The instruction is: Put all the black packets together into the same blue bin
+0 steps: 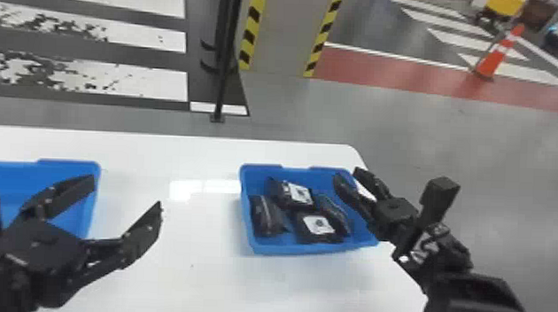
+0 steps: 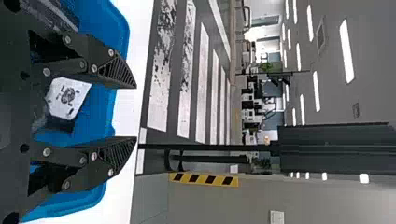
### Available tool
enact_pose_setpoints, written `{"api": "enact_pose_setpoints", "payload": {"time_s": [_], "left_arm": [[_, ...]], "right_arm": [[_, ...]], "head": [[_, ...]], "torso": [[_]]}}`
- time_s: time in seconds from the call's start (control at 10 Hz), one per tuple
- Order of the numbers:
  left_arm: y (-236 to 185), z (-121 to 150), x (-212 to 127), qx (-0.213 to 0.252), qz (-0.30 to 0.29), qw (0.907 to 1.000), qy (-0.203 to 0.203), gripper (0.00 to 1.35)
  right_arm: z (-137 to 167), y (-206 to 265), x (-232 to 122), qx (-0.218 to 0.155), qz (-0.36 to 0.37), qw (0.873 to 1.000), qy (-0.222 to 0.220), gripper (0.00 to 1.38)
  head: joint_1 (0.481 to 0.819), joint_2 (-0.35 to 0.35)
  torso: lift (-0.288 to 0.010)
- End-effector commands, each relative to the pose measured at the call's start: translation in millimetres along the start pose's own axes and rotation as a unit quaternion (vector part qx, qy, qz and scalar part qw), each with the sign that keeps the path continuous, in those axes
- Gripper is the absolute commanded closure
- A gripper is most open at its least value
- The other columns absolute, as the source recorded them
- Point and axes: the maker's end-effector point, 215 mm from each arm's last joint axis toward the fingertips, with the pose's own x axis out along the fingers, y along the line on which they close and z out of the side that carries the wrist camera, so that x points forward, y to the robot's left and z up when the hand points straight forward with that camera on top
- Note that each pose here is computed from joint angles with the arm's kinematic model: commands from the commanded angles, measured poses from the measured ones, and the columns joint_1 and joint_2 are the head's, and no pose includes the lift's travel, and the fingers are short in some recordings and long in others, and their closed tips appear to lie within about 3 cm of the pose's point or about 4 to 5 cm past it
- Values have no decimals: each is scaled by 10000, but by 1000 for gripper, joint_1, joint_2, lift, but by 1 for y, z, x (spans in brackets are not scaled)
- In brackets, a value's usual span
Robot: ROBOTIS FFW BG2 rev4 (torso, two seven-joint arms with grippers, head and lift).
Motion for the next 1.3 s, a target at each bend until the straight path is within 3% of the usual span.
{"api": "enact_pose_setpoints", "payload": {"time_s": [0.0, 0.2, 0.3, 0.4, 0.6, 0.8, 1.2], "left_arm": [[13, 10, -7, 39, 197, 9995, -229, 110], [35, 38, -31, 117, 725, 9929, -937, 110], [42, 39, -41, -10, 965, 9869, -1294, 110], [58, 18, -43, -249, 1214, 9823, -1407, 110], [90, 12, -73, -54, 1898, 9633, -1899, 113], [106, 1, -95, -68, 2367, 9537, -1853, 113], [109, 3, -98, 259, 2494, 9538, -1656, 113]], "right_arm": [[33, 44, -33, -244, 128, 9991, -336, 98], [63, 79, -75, -365, -11, 9969, -701, 162], [72, 91, -90, -392, -4, 9961, -792, 163], [67, 95, -95, -365, -6, 9963, -772, 163], [73, 106, -110, -461, -216, 9966, -653, 165], [71, 108, -116, -383, -374, 9970, -554, 163], [65, 119, -113, -288, -305, 9981, -445, 165]], "head": [[695, -341], [695, -294], [695, -260], [695, -244], [695, -200], [695, -134], [695, -96]], "torso": [[-110], [-110], [-110], [-110], [-110], [-110], [-110]]}}
